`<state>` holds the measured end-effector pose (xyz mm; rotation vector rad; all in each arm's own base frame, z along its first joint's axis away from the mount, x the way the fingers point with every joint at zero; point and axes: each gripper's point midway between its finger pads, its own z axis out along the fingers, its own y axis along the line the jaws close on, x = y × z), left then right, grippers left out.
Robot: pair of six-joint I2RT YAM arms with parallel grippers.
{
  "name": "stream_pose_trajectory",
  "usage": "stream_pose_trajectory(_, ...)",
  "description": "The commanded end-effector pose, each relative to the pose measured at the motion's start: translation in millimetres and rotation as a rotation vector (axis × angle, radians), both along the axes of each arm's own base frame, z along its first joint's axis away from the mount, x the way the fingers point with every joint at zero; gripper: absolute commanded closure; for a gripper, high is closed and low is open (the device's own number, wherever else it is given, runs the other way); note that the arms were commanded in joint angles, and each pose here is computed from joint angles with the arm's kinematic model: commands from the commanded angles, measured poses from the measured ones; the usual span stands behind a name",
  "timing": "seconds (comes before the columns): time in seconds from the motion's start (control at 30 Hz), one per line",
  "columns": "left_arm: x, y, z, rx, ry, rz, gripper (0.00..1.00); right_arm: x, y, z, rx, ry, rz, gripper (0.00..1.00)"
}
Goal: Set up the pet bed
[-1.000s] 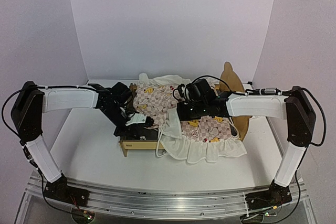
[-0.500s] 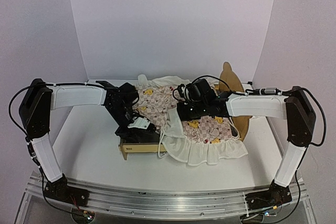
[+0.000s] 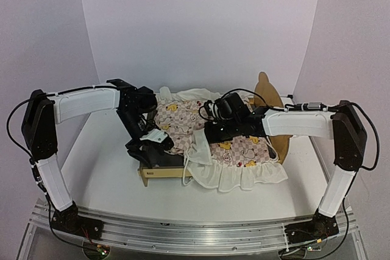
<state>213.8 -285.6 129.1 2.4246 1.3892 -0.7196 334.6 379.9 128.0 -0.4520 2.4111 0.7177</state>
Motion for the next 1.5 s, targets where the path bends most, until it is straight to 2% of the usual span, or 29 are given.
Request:
stream_pose_trajectory(0.0, -13, -19, 49, -0.103, 0.141, 0.055, 0.33, -22, -1, 25, -0.020, 0.009, 0.043, 0.75)
stream_pose_trajectory(0.07, -19, -30, 56, -0.122, 0.191, 0.110, 0.33, -25, -14, 26, -0.068, 0.033, 0.009, 0.64)
stream_pose_trajectory(0.13, -28, -38, 40, -0.065, 0.197, 0.187, 0.35, -31, -29, 30, -0.131, 0.059, -0.020, 0.57)
stream_pose_trajectory(0.23, -30, -38, 12, -0.016, 0.119, 0.239, 0.37, -45, -50, 39, -0.194, 0.079, -0.041, 0.52)
stream_pose_trajectory(0.3, -16, -42, 2, -0.032, 0.057, 0.290, 0.37, -56, -62, 42, -0.221, 0.097, -0.038, 0.50)
stream_pose_trajectory(0.4, 0, -48, -4, -0.033, 0.008, 0.336, 0.37, -76, -68, 48, -0.231, 0.105, -0.001, 0.49)
stream_pose_trajectory(0.53, 4, -49, -12, -0.025, -0.002, 0.344, 0.38, -118, -52, 48, -0.223, 0.081, 0.145, 0.53)
stream_pose_trajectory(0.63, 6, -47, -22, 0.002, -0.002, 0.368, 0.40, -156, -20, 51, -0.155, -0.016, 0.320, 0.55)
stream_pose_trajectory(0.7, 10, -49, -19, -0.002, 0.001, 0.395, 0.41, -171, -6, 59, -0.061, -0.105, 0.355, 0.55)
stream_pose_trajectory(0.83, 1, -61, 28, -0.125, 0.048, 0.340, 0.41, -169, 1, 49, 0.086, -0.180, 0.271, 0.57)
stream_pose_trajectory(0.93, -2, -63, 51, -0.184, 0.030, 0.315, 0.40, -167, 15, 35, 0.140, -0.232, 0.234, 0.58)
stream_pose_trajectory(1.03, 8, -57, 39, -0.133, 0.004, 0.368, 0.40, -163, 28, 13, 0.160, -0.253, 0.188, 0.58)
stream_pose_trajectory(1.17, 18, -43, 0, -0.020, -0.012, 0.414, 0.39, -153, 46, -9, 0.224, -0.225, 0.113, 0.60)
stream_pose_trajectory(1.3, 28, -43, -17, -0.004, -0.054, 0.427, 0.40, -143, 60, -24, 0.247, -0.213, 0.057, 0.63)
stream_pose_trajectory(1.47, 30, -41, -36, 0.034, -0.050, 0.427, 0.47, -132, 68, -48, 0.265, -0.187, -0.019, 0.64)
